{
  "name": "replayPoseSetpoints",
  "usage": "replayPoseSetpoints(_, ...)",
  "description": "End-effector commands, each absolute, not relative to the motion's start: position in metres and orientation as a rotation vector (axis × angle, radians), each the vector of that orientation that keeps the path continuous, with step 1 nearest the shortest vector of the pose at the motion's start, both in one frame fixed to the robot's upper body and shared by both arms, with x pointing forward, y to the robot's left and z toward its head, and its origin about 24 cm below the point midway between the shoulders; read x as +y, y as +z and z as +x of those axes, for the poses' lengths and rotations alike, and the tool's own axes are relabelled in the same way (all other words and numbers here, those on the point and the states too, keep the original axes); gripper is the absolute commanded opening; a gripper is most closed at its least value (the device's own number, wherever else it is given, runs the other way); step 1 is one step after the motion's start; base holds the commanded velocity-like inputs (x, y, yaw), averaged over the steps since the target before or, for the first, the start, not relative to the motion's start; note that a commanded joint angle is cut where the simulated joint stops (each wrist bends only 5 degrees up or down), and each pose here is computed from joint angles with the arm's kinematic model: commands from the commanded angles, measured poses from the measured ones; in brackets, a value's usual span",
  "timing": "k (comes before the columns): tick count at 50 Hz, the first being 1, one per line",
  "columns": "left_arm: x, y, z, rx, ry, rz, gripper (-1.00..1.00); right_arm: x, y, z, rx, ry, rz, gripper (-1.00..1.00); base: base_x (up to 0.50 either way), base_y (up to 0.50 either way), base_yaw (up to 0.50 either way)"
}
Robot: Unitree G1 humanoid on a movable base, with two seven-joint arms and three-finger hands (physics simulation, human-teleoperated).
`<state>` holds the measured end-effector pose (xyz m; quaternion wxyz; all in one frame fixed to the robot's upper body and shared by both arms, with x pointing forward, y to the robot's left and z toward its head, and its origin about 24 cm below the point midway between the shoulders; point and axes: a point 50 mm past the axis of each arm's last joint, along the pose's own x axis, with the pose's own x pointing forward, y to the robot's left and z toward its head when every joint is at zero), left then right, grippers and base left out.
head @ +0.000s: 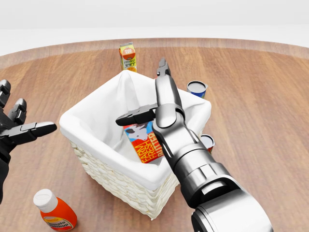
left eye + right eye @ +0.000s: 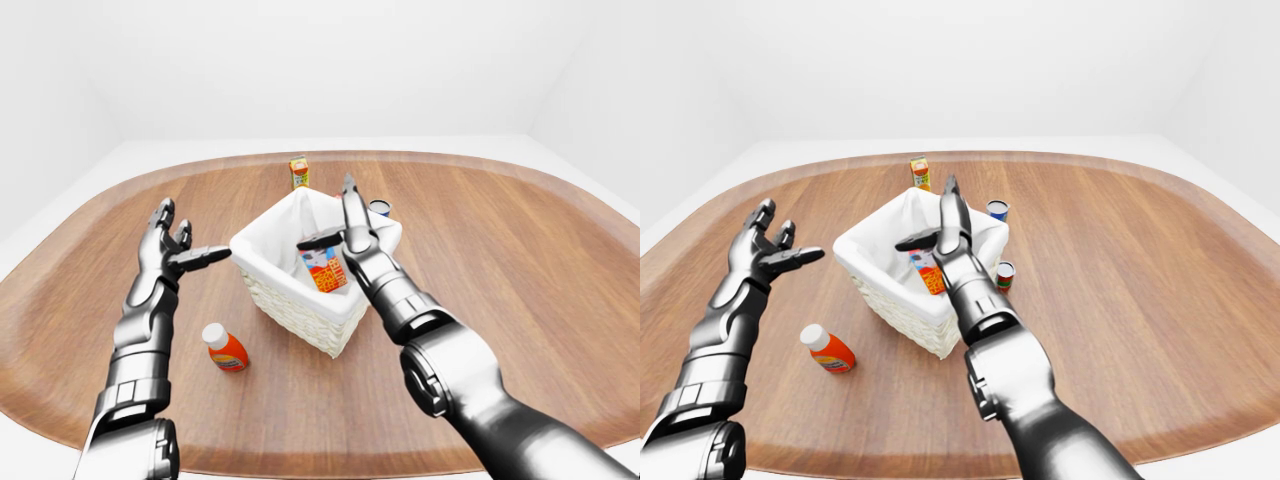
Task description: Pick up the butter and put it in the basket.
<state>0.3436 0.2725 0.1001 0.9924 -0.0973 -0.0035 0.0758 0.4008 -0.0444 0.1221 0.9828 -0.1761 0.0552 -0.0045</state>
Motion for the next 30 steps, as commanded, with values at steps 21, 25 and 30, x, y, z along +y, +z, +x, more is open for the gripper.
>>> replayPoseSetpoints(21,0.262,0.105,0.334,-0.063,0.133,-0.153,1.00,-0.076,0.153,0.375,-0.203,0.008,-0.250,1.00,0.00,0.00,0.00)
replayPoseSetpoints(25,0.263,0.106,0.332,-0.069,0.132,-0.150,1.00,-0.085,0.155,0.372,-0.222,-0.003,-0.243,1.00,0.00,0.00,0.00)
replayPoseSetpoints(30,0.261,0.107,0.331,-0.078,0.130,-0.148,1.00,-0.094,0.161,0.367,-0.262,-0.016,-0.230,1.00,0.00,0.00,0.00)
